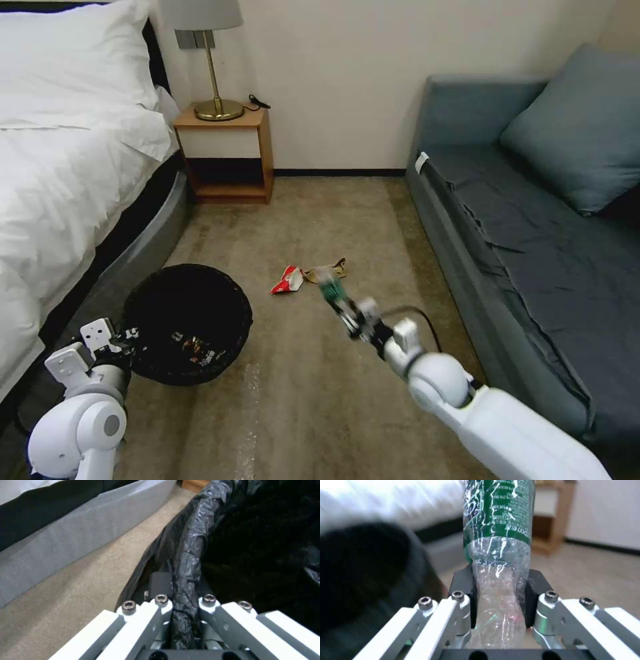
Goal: Pick up the trash bin, then pick up the garbage on the floor and place it into the trash bin.
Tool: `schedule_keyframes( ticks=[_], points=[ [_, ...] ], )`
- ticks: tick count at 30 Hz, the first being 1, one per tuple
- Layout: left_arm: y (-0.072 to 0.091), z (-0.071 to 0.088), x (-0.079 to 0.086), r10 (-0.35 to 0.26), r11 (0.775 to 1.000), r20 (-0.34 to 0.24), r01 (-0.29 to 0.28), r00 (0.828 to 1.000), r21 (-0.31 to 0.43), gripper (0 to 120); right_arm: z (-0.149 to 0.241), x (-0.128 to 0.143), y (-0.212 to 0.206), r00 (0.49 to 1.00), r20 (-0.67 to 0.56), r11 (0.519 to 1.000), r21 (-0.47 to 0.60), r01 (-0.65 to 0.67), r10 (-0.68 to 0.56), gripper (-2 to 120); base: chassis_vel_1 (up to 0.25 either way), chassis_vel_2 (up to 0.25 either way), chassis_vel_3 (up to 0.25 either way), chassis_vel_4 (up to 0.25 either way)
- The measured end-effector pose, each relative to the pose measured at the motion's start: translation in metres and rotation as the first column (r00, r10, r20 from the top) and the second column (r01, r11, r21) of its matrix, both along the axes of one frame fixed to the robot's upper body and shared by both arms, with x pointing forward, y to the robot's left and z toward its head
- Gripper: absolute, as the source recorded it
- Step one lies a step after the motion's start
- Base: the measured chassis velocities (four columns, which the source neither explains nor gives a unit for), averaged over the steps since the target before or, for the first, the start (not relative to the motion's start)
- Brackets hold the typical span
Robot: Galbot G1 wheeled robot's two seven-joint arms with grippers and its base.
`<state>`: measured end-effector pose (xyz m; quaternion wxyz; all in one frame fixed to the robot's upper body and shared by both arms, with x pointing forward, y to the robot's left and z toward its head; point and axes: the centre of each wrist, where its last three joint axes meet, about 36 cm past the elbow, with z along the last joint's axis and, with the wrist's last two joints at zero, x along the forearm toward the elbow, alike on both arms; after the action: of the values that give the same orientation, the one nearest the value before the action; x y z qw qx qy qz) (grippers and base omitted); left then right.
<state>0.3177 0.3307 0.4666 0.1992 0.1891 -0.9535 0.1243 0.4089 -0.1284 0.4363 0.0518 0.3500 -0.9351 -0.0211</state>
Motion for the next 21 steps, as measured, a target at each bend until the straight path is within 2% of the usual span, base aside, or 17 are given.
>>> schedule_keyframes(
  ticks=[2,5,7,12,17,21],
  points=[
    [-0.003,0.001,-0.001,-0.004,1.000,0.002,0.004,1.000,0.001,3,0.012,-0.007,0.034,0.999,-0.005,0.998,0.051,-0.042,0.042,23,0.000,0.000,0.000,0.000],
    [-0.004,0.002,-0.001,-0.007,1.000,0.001,0.007,1.000,0.001,3,0.015,-0.012,0.056,0.997,-0.017,0.994,0.076,-0.077,0.078,23,0.000,0.000,0.000,0.000],
    [-0.005,0.003,-0.002,-0.008,1.000,0.002,0.008,1.000,0.004,3,0.013,-0.018,0.096,0.989,-0.042,0.985,0.104,-0.136,0.141,23,0.000,0.000,0.000,0.000],
    [-0.007,0.003,-0.004,-0.007,1.000,0.001,0.007,1.000,0.003,3,0.000,-0.025,0.150,0.978,-0.069,0.976,0.104,-0.191,0.199,23,0.000,0.000,0.000,0.000],
    [-0.008,0.004,-0.005,-0.007,1.000,0.006,0.007,1.000,0.002,3,-0.012,-0.025,0.167,0.973,-0.092,0.977,0.052,-0.206,0.210,23,0.000,0.000,0.000,0.000],
    [-0.009,0.005,-0.005,-0.007,1.000,0.008,0.007,1.000,0.000,3,-0.024,-0.027,0.164,0.971,-0.110,0.976,-0.013,-0.215,0.213,23,0.000,0.000,0.000,0.000]
  ],
)
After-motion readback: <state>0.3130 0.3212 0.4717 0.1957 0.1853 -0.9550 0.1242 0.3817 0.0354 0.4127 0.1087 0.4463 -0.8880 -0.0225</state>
